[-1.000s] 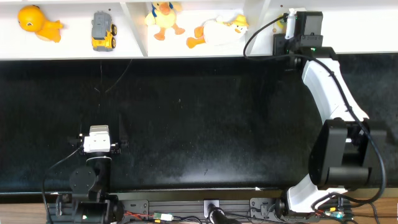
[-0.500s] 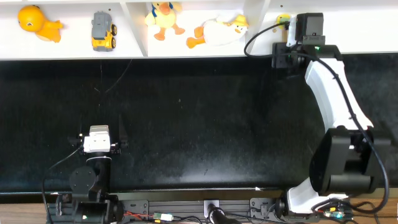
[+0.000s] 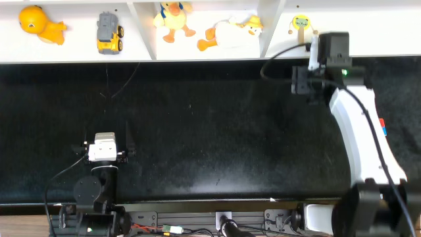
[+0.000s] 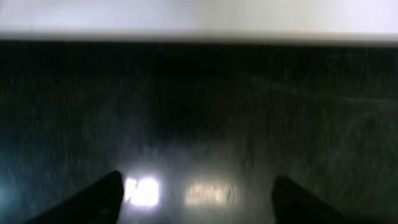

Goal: Store Toys

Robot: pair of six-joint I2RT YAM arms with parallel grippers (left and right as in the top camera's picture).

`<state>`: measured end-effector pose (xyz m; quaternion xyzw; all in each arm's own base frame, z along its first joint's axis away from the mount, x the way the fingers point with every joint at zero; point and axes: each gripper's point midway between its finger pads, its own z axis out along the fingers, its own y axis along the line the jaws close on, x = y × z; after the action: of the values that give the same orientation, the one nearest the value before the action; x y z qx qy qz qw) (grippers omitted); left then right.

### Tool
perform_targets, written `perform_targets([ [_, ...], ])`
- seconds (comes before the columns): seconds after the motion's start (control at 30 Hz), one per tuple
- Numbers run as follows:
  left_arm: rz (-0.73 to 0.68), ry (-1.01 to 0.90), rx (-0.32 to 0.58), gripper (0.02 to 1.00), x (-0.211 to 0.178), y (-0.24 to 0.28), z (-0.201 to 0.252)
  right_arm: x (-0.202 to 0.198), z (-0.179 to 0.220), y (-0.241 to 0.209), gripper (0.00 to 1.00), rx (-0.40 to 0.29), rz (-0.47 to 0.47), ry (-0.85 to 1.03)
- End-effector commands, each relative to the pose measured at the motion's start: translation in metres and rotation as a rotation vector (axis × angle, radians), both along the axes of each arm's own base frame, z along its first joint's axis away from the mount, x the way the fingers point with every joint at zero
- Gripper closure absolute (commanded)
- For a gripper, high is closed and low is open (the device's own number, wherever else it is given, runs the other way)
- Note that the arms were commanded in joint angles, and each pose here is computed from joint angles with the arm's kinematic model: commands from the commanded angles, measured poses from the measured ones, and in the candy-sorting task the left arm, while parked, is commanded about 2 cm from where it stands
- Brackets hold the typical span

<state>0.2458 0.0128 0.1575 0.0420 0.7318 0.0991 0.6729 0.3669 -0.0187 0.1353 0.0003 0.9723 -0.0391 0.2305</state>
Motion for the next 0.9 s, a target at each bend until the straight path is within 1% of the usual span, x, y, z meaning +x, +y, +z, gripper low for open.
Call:
perform_targets([
  [0.03, 0.005, -0.006, 0.019, 0.02, -0.001, 0.001, 0.001, -0.029, 0.01, -0.001, 0.13, -0.002, -0.019, -0.031],
  [0.1, 0.005, -0.006, 0.019, 0.02, -0.001, 0.001, 0.001, -0.043, 0.011, -0.001, 0.075, 0.0, -0.019, -0.026],
  [0.13, 0.005, -0.006, 0.019, 0.02, -0.001, 0.001, 0.001, -0.049, 0.012, -0.001, 0.027, 0.0, -0.019, -0.022],
  [0.17, 0.005, -0.006, 0.019, 0.02, -0.001, 0.001, 0.001, -0.057, 0.014, -0.001, 0.007, 0.0, -0.019, -0.018],
  [0.3, 0.005, -0.006, 0.019, 0.02, -0.001, 0.001, 0.001, -0.074, 0.024, 0.0, 0.005, 0.0, -0.018, -0.021],
  [0.4, 0.005, -0.006, 0.019, 0.02, -0.001, 0.001, 0.001, -0.075, 0.028, 0.0, 0.005, -0.001, -0.019, -0.037],
  [0.83, 0.005, -0.006, 0.019, 0.02, -0.001, 0.001, 0.001, -0.074, 0.022, 0.0, 0.005, -0.001, -0.019, -0.015],
  [0.87, 0.005, -0.006, 0.019, 0.02, -0.001, 0.001, 0.001, -0.073, 0.023, 0.0, 0.005, 0.001, -0.019, -0.019],
  [0.9, 0.005, -0.006, 0.019, 0.02, -0.001, 0.001, 0.001, -0.068, 0.025, 0.004, 0.007, 0.029, -0.012, -0.04],
])
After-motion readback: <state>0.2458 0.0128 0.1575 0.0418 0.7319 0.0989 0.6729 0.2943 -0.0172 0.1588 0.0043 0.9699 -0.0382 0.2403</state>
